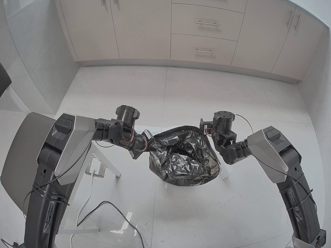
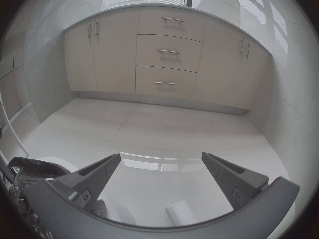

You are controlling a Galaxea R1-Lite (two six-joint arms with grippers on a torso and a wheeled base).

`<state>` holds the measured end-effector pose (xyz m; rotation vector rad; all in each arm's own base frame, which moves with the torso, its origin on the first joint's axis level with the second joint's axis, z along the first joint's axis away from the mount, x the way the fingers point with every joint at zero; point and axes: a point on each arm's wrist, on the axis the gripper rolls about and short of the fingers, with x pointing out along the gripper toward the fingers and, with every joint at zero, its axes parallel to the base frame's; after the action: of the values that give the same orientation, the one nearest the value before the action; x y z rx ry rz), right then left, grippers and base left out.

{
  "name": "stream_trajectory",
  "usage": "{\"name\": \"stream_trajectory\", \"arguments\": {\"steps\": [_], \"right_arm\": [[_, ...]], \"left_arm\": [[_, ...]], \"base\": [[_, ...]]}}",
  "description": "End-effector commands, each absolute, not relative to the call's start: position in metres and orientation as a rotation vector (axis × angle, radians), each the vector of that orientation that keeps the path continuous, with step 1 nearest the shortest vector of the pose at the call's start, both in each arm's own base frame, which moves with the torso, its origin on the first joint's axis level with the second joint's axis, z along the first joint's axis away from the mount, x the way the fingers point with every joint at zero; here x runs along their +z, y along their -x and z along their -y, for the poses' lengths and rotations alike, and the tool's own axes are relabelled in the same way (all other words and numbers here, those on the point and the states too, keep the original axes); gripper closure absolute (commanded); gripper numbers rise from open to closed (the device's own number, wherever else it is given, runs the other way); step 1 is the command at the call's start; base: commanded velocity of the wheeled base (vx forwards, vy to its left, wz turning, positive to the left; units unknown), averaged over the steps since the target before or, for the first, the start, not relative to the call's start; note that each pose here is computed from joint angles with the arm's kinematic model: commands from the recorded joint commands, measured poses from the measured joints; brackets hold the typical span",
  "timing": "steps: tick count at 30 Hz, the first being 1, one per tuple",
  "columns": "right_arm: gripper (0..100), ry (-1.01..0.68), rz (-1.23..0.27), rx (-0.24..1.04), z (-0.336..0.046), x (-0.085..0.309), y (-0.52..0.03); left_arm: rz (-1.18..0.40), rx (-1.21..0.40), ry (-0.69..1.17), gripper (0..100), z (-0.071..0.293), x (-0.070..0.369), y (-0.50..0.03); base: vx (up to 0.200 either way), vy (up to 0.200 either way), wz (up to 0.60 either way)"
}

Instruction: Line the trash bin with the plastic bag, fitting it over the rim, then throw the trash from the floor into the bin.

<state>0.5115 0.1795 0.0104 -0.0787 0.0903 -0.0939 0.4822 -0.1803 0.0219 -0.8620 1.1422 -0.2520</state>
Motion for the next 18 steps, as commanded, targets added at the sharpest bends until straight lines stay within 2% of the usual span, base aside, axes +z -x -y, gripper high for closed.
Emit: {"name": "stream_trajectory", "arguments": {"steps": [1,12,15,17,18], "right_arm": [[0,0.078,-0.091,-0.096,-0.18,0.007,-0.513],[0,0.078,-0.098,-0.058,-0.188,0.048,-0.487],[0,0.117,-0.179,0.016,-0.183,0.055,-0.475],[0,0.117,-0.179,0.016,-0.183,0.055,-0.475],[0,0.138,-0.27,0.073,-0.174,0.062,-0.474]], "left_arm": [[-1.153,-0.245,0.862,100,0.18,0.015,-0.483],[-1.151,-0.245,0.862,100,0.18,0.017,-0.482],[-1.151,-0.245,0.862,100,0.18,0.016,-0.483],[-1.151,-0.245,0.862,100,0.18,0.016,-0.483],[-1.151,-0.245,0.862,100,0.18,0.016,-0.483]], "base": [[0.0,0.0,0.0],[0.0,0.0,0.0],[0.0,0.0,0.0],[0.0,0.0,0.0],[0.0,0.0,0.0]]}}
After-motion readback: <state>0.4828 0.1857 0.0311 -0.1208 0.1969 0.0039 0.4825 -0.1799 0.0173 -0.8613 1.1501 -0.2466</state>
